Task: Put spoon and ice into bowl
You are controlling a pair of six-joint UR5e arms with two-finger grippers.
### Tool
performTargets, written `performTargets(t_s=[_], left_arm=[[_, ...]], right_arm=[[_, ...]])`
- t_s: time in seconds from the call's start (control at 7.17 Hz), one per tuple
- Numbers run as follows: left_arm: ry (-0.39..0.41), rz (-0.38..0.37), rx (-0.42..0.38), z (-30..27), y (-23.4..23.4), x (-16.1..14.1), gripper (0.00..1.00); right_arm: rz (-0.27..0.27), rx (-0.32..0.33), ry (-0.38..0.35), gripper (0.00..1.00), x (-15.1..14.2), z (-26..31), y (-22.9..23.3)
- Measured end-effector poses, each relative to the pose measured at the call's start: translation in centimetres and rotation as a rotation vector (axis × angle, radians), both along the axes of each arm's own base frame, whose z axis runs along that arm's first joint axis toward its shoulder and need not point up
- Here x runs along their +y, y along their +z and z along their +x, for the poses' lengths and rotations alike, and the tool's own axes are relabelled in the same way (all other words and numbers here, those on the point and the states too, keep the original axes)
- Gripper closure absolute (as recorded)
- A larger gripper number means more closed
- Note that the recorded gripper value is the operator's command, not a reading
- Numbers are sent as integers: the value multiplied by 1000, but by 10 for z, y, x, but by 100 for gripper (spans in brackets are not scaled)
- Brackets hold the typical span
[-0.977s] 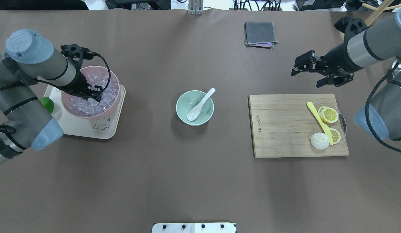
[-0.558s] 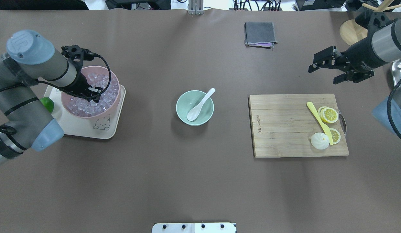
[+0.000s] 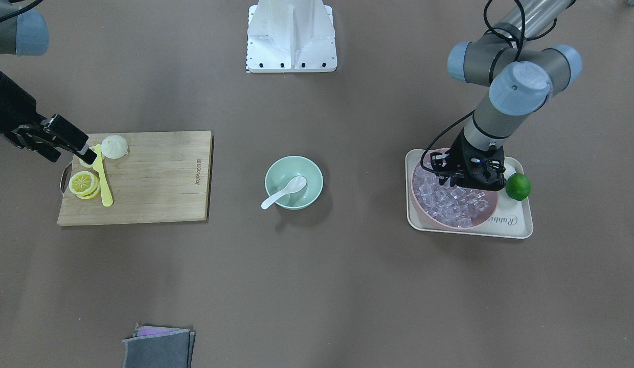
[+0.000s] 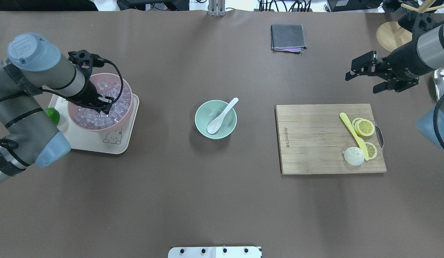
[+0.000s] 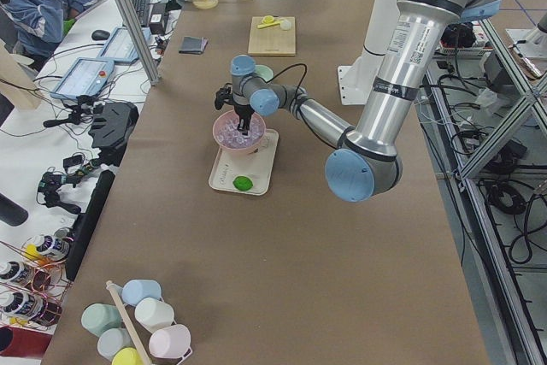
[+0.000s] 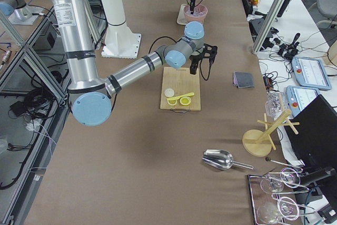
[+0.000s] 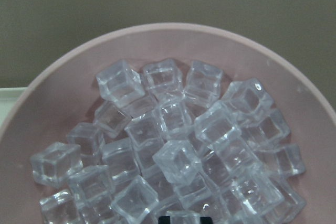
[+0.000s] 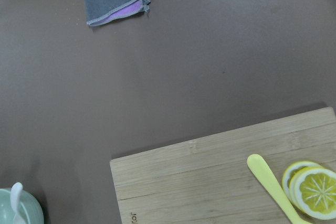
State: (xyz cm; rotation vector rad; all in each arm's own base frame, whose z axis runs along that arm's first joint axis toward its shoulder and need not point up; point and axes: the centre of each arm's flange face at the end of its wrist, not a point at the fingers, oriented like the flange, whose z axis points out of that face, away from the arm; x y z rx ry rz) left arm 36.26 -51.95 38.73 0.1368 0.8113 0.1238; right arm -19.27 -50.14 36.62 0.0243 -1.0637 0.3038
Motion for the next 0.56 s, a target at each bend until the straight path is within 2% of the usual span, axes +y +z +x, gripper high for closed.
performTargets(t_s=[0.56], left_arm=[[-18, 4, 25, -24, -24, -10, 100]], right_arm=[[72, 70, -22, 0, 6, 43, 45]])
